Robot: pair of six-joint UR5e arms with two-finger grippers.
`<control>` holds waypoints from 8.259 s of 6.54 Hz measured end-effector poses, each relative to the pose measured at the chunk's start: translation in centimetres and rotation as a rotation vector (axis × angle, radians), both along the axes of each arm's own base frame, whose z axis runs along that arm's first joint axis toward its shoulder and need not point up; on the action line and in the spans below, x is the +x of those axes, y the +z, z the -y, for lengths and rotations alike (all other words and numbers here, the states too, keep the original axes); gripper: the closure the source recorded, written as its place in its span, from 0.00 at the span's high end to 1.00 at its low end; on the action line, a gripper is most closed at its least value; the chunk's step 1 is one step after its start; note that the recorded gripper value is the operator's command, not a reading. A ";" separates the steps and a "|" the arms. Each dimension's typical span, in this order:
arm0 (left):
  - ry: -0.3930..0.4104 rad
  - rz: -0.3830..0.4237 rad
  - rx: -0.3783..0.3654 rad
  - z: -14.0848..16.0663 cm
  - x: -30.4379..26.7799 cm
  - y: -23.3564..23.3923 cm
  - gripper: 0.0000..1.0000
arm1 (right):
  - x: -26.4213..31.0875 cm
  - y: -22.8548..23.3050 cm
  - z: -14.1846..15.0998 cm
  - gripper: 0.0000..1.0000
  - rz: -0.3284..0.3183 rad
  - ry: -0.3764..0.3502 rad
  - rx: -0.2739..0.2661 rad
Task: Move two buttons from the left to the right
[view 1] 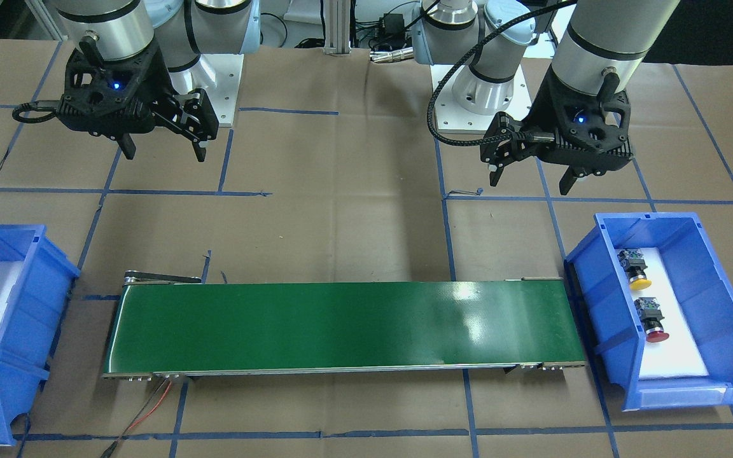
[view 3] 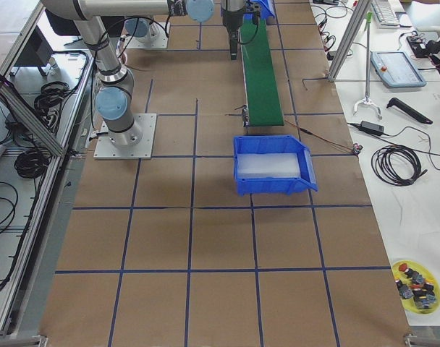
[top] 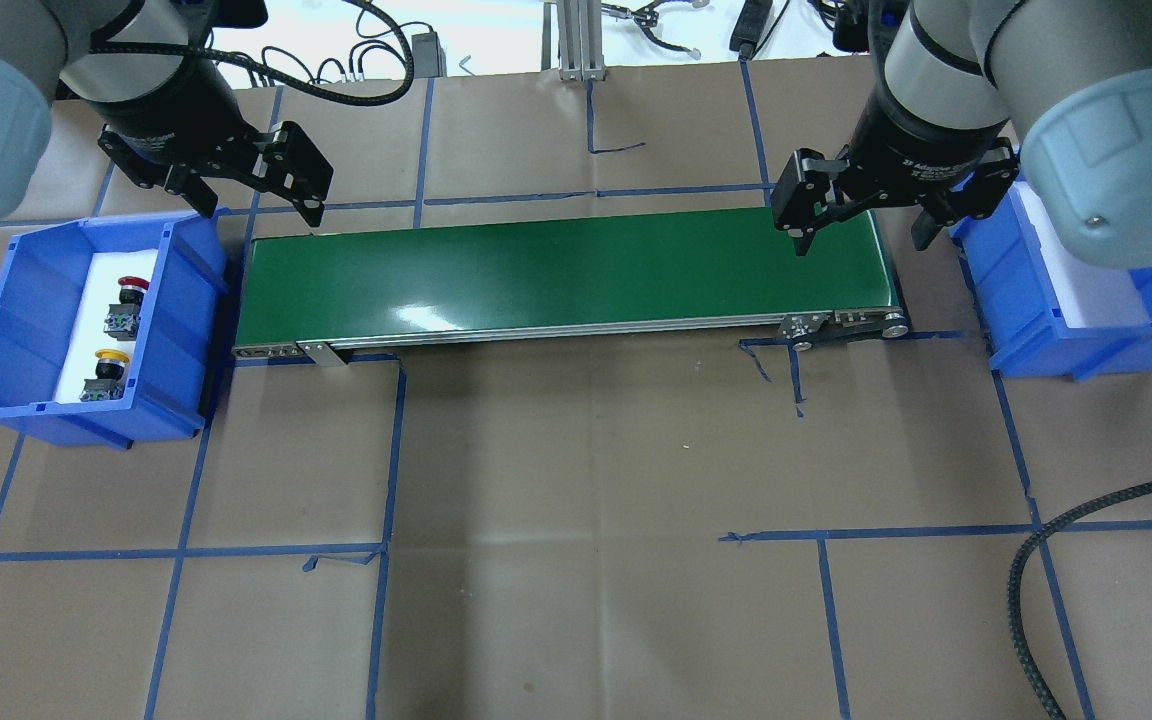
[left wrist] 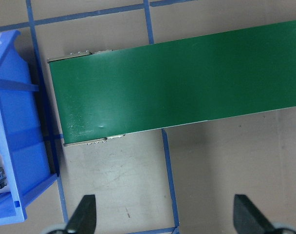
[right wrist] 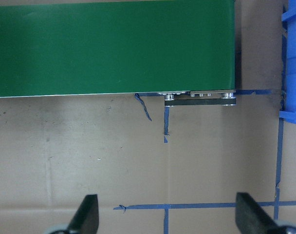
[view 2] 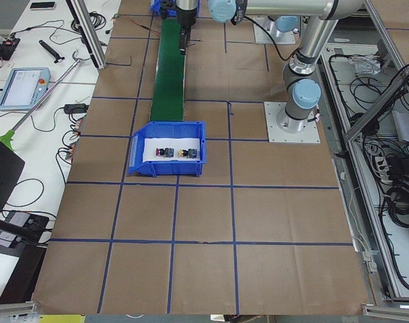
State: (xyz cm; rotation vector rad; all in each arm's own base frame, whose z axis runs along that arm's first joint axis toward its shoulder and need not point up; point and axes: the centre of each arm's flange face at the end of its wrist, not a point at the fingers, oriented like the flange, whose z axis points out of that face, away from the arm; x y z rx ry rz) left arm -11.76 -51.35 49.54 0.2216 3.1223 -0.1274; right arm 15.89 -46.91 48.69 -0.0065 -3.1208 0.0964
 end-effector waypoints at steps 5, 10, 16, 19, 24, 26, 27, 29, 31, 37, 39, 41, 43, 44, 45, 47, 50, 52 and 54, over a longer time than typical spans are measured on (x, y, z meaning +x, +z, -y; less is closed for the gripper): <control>0.000 0.000 0.000 0.0 0.0 0.0 1.00 | -0.3 0.0 0.1 1.00 0.000 0.002 0.000; 0.001 -0.004 0.011 0.9 0.1 -1.2 1.00 | -0.3 -0.4 0.3 1.00 -0.001 0.000 0.007; 0.195 -0.027 0.073 2.1 28.3 -5.2 1.00 | -0.3 -0.3 0.4 1.00 0.000 -0.004 0.001; 0.217 -0.024 0.070 1.0 35.3 -11.5 1.00 | -0.3 -0.3 0.5 1.00 -0.002 -0.002 -0.002; 0.160 0.000 0.028 0.3 33.2 -19.3 1.00 | -0.3 -0.7 0.8 1.00 -0.005 -0.002 0.007; 0.107 0.001 0.034 0.9 34.2 -21.6 1.00 | -0.3 -0.9 0.9 1.00 -0.005 -0.003 0.010; 0.092 -0.004 0.035 1.4 34.6 -23.3 1.00 | -0.3 -0.9 0.9 1.00 -0.005 -0.003 0.011; 0.080 -0.036 0.053 1.8 34.2 -26.0 1.00 | -0.3 -0.9 0.9 1.00 -0.006 -0.003 0.012; 0.082 -0.037 0.049 1.7 34.0 -27.2 1.00 | -0.3 -1.0 0.9 1.00 -0.006 -0.003 0.013; 0.096 -0.042 0.056 1.8 34.0 -28.7 0.30 | -0.3 -1.0 0.9 1.00 -0.006 -0.002 0.014; 0.104 -0.046 0.063 1.8 33.9 -28.7 0.10 | -0.3 -1.0 0.9 1.00 -0.006 -0.001 0.014; 0.108 -0.034 0.044 2.0 33.8 -26.0 0.10 | -0.3 -1.0 0.9 1.00 -0.006 -0.001 0.014; 0.108 -0.019 0.032 2.2 34.0 -18.1 0.10 | -0.3 -1.0 0.9 1.00 -0.005 -0.002 0.014; 0.106 -0.020 0.037 2.7 34.3 -14.2 0.10 | -0.3 -1.0 0.9 1.00 -0.005 -0.002 0.014; 0.090 -0.019 0.035 4.3 34.2 -11.5 0.10 | -0.3 -1.0 0.9 1.00 -0.005 -0.002 0.014; 0.077 -0.016 0.017 8.9 28.7 -10.3 0.10 | -0.3 -1.0 0.9 1.00 -0.004 -0.002 0.014; 0.149 -0.038 0.052 13.4 13.4 -12.8 0.10 | -0.3 -1.0 0.9 1.00 -0.005 -0.002 0.015; 0.190 -0.046 0.093 13.4 6.6 -15.7 0.08 | -0.2 -1.0 0.8 1.00 -0.004 -0.001 0.016; 0.181 -0.043 0.119 13.0 4.6 -19.2 0.08 | -0.2 -1.0 0.8 1.00 -0.003 -0.001 0.015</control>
